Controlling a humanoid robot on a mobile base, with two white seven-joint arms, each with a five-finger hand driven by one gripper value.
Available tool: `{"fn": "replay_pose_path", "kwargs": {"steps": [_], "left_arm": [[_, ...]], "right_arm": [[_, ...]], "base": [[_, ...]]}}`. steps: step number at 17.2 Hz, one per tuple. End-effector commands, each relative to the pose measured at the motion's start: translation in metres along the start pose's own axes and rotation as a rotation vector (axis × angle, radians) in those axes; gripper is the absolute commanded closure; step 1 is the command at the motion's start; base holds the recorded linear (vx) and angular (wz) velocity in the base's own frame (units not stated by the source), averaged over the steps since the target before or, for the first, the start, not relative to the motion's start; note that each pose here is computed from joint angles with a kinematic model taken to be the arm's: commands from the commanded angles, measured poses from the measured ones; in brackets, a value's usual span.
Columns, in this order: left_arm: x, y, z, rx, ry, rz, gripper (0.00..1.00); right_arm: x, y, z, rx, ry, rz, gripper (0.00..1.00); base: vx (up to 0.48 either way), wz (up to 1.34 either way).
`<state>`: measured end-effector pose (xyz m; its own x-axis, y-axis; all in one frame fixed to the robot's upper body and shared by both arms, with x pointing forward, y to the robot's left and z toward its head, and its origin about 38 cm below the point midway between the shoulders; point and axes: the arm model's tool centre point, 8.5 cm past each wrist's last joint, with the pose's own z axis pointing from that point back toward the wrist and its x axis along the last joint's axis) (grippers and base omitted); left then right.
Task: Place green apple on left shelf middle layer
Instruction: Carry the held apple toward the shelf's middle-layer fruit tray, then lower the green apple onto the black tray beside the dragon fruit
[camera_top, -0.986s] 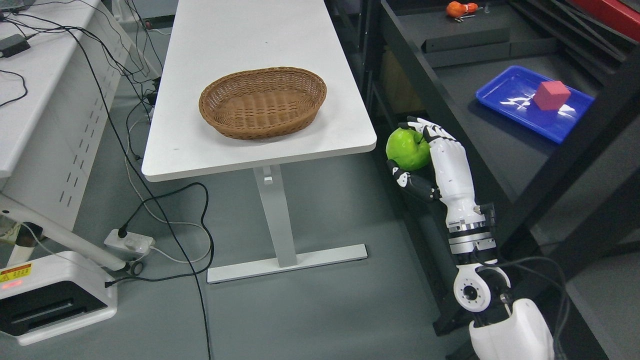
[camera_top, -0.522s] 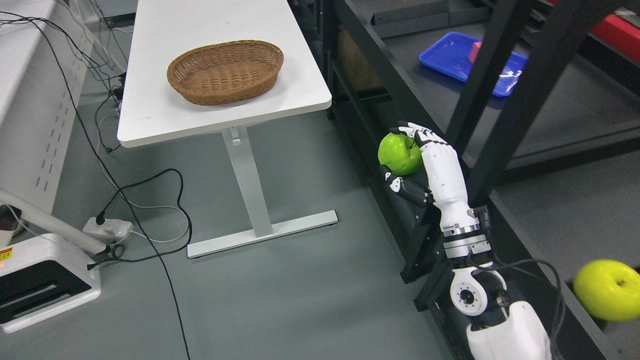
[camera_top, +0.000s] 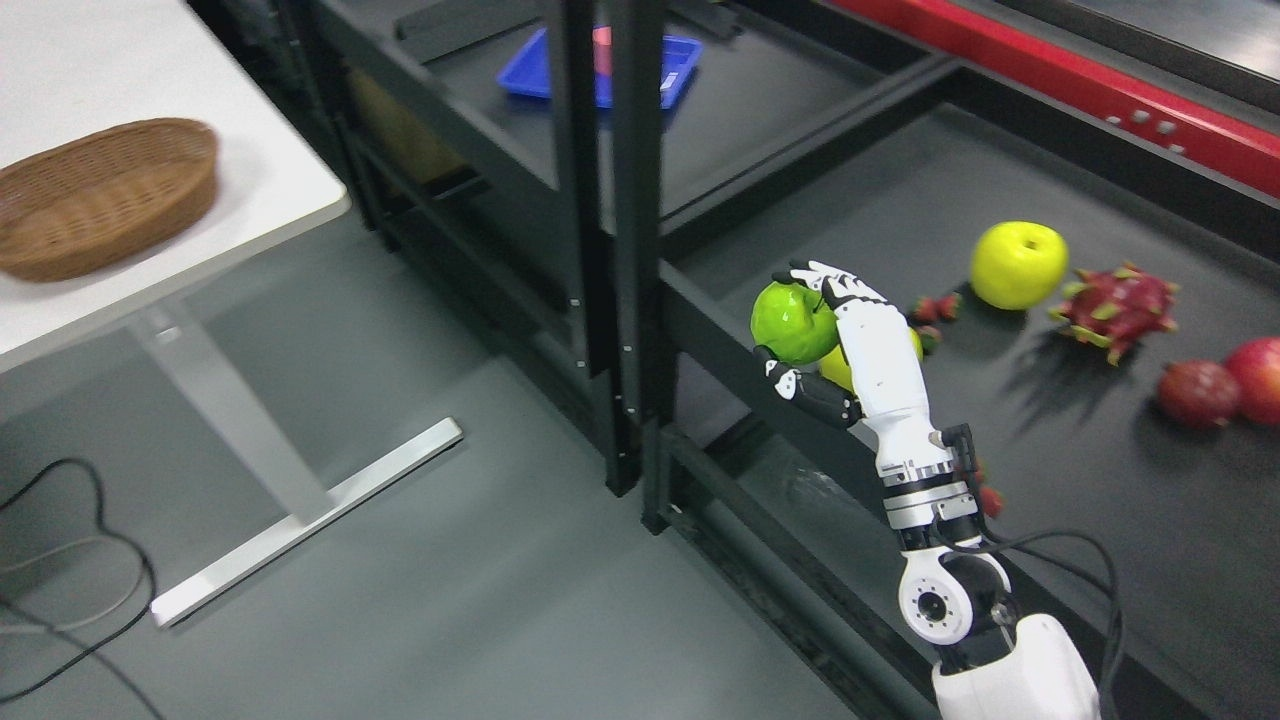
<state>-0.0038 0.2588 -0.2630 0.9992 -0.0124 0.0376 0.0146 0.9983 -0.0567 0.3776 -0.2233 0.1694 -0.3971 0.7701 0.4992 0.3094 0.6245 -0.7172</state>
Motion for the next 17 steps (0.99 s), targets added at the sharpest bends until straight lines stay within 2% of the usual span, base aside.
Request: {"fn": "replay_pose_path", "kwargs": {"steps": [1,5,13,17], "left_arm": [[0.0,0.011,0.002,0.018,0.001,-0.001,0.0],[-0.001,0.011,0.002,0.018,0.002,-0.001,0.0],[0.0,0.011,0.002,0.018,0.001,-0.001,0.0],[-0.001,0.011,0.002,0.018,0.002,-0.001,0.0]], "right_arm": [[0.0,0.002,0.002,0.008,0.001,-0.001,0.99],[0.0,0.002,0.002,0.01,0.006,0.001,0.99],[0.001,0.015,-0.002,0.161,-0.003,0.004,0.99],[0.015,0.028,-0.002,0.208,-0.056,-0.009,0.98]], "base": [[-0.075,-1.07],[-0.029,-1.01],[0.061,-0.69],[0.132,-0.52]]}}
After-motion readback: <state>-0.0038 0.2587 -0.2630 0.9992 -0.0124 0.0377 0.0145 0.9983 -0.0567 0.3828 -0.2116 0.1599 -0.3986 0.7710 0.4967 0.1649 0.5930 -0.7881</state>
